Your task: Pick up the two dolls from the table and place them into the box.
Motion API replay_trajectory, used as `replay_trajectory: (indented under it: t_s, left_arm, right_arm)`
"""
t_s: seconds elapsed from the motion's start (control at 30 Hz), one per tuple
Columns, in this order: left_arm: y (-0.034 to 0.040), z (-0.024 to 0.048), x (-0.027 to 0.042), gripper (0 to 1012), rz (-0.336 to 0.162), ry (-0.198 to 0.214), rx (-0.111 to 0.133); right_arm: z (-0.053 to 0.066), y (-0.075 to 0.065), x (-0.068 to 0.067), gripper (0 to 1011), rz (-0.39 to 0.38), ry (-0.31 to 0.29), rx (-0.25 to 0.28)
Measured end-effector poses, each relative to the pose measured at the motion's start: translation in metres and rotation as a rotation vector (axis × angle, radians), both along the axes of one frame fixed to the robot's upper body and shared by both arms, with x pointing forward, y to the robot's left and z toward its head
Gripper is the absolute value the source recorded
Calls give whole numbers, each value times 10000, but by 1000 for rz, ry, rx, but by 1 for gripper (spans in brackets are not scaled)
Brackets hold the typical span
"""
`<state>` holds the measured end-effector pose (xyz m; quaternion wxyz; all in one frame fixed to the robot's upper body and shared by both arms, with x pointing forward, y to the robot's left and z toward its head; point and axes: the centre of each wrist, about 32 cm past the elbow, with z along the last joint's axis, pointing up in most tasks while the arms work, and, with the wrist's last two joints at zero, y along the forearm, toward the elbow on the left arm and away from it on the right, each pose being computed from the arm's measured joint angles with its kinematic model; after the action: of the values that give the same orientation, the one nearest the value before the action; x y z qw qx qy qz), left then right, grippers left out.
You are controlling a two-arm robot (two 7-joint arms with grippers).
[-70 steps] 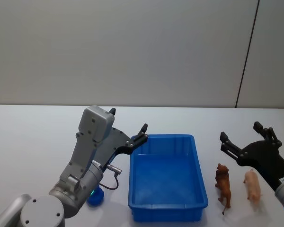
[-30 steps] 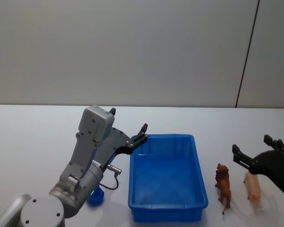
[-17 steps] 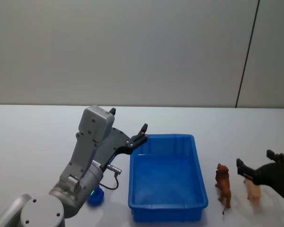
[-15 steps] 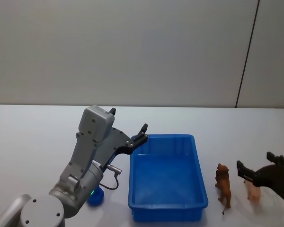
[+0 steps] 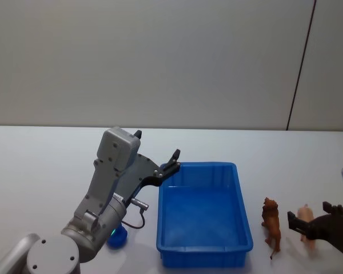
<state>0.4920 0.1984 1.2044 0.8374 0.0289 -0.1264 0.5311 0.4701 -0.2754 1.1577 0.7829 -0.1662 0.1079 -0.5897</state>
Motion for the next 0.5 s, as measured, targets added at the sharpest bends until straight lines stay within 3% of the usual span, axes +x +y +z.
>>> replay_trajectory:
  t_s: [0.5]
  left_arm:
    - [0, 0, 0, 1002, 0, 0, 0]
  right_arm:
    - [-103, -1, 30, 1001, -36, 98, -10]
